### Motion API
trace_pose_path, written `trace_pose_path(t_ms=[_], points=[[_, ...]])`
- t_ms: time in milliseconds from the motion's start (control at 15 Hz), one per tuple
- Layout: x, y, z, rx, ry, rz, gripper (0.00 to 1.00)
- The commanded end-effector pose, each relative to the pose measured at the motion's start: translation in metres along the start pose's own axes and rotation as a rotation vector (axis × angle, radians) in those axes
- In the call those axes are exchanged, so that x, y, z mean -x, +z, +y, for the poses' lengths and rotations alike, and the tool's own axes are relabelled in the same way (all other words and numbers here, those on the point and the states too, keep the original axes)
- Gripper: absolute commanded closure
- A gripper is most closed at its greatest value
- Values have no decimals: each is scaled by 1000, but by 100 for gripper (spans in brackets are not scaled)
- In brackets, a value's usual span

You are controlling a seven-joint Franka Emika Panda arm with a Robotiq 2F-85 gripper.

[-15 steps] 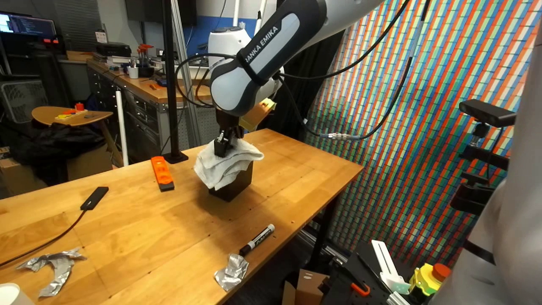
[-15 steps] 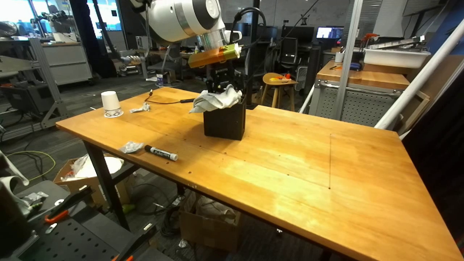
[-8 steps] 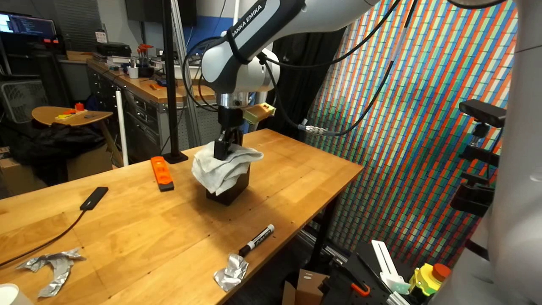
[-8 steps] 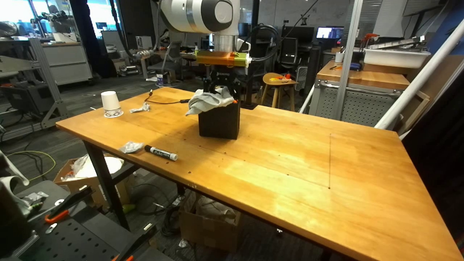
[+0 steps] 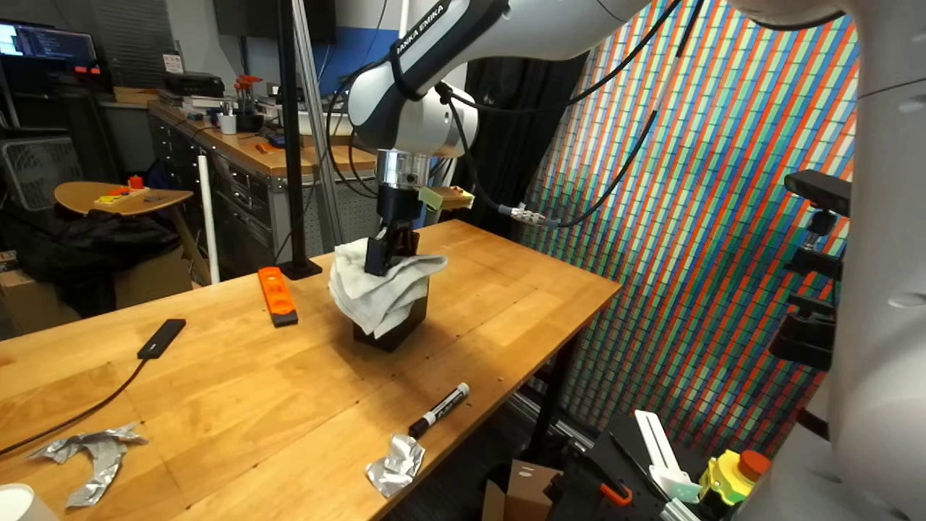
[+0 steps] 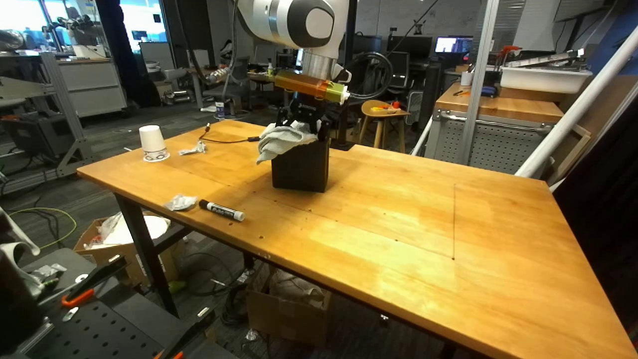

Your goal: Put the white towel in the black box

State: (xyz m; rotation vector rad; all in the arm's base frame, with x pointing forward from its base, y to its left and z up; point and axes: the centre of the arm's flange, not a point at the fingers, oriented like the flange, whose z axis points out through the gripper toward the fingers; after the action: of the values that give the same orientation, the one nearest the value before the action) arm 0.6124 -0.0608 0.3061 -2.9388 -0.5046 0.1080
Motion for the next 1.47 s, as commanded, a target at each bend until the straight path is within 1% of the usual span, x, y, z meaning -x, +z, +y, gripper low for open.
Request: trace_pose_path(t_ms=[0,267,467,600,667,733,800,933,1000,1133,1200,1400], points=[[5,-19,-6,24,30,20,53],[21,-63,-16,105,45,82,23],[32,-95,-20,149,54,123,2],[38,-108,-25,165,57,145,0],[40,-112,-28,169,55,152,4],[41,-114,-31,175,46,158,25],[40,-113,-36,178,40,160,26],[38,-109,-44,177,31,161,42],[35,-105,-49,179,24,159,51],[31,-97,-58,177,11,152,65],[30,-93,-62,173,4,148,73],[25,-82,-72,171,-14,131,95]])
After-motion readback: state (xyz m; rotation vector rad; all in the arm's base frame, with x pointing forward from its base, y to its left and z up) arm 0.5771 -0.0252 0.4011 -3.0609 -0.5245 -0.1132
